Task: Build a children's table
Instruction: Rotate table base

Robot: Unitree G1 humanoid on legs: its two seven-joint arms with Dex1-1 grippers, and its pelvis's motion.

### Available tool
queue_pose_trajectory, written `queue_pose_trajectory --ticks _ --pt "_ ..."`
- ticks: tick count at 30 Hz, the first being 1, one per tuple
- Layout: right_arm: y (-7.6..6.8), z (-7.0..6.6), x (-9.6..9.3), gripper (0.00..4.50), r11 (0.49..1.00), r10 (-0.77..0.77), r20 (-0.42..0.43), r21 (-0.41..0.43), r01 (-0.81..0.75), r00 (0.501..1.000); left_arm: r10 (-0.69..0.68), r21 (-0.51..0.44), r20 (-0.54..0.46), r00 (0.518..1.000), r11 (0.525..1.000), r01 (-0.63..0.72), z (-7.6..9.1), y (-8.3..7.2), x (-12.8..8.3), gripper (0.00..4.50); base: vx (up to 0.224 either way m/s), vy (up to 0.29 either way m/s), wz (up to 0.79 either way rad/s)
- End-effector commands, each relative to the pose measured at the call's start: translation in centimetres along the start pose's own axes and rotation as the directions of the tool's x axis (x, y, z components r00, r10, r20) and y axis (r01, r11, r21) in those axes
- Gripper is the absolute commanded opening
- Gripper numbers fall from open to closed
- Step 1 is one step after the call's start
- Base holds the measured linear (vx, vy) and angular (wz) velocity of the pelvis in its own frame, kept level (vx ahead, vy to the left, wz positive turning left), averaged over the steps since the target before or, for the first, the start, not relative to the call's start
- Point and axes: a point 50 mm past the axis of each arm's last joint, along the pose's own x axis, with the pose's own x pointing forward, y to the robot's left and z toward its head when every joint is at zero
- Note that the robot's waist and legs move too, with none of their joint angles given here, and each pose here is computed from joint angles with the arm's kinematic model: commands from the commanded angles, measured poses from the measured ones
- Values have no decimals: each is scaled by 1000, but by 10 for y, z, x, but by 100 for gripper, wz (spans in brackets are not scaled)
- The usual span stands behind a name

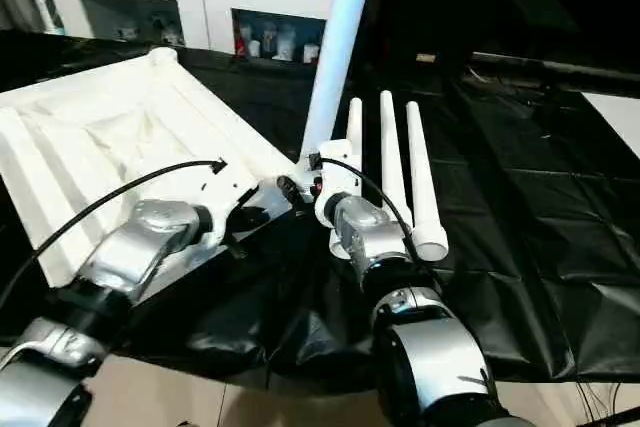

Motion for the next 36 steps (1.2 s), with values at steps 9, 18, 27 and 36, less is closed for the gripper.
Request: queue_pose_trajectory --ticks 9,18,27,36 --pt "-25 15 -19 435 981 138 10 -141 -135 990 -66 54 -57 996 996 69 -31 7 -24 0 0 0 0" --pt "-20 12 -25 435 933 282 -30 -224 -282 959 -84 62 -59 995 994 88 -34 8 -32 0 0 0 0" --pt "-16 18 -24 398 944 311 61 -136 -301 949 -98 63 -53 994 993 101 -36 6 -36 0 0 0 0" --pt "-7 12 -25 314 929 342 42 -164 -331 939 -165 204 23 986 966 157 -29 -2 -40 0 0 0 0"
